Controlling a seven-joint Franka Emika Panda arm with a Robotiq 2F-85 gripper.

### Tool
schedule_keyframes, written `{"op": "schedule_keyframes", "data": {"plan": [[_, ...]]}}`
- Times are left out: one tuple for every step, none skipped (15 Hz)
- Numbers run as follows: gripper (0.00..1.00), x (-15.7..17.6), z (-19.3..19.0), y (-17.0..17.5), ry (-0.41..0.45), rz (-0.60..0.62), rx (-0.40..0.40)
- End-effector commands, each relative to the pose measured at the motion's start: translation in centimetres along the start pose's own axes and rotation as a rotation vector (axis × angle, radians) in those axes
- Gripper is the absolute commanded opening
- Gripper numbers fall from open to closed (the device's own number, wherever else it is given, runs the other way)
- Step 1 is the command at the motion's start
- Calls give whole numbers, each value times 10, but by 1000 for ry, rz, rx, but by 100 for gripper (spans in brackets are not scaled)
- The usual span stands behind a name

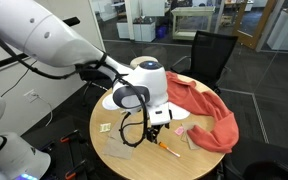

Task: Put the marker inside the mug cup

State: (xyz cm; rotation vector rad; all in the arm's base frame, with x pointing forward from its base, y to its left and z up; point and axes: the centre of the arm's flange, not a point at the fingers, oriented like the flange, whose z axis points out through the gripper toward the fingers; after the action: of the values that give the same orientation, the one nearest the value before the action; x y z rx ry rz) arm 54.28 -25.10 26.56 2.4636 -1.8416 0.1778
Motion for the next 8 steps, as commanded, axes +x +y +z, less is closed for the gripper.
{"op": "schedule_keyframes", "data": {"plan": [[100,24,32,-24,-3,27,39],[100,29,40,-26,-9,32,42],[100,34,49,-28,-11,42,41],[100,38,55,-30,-18,49,35],[100,43,62,-32,-23,61,27],[100,47,68,-33,-27,68,18],[100,50,75,-33,-27,73,12],[100,53,80,-34,-24,76,6]]}}
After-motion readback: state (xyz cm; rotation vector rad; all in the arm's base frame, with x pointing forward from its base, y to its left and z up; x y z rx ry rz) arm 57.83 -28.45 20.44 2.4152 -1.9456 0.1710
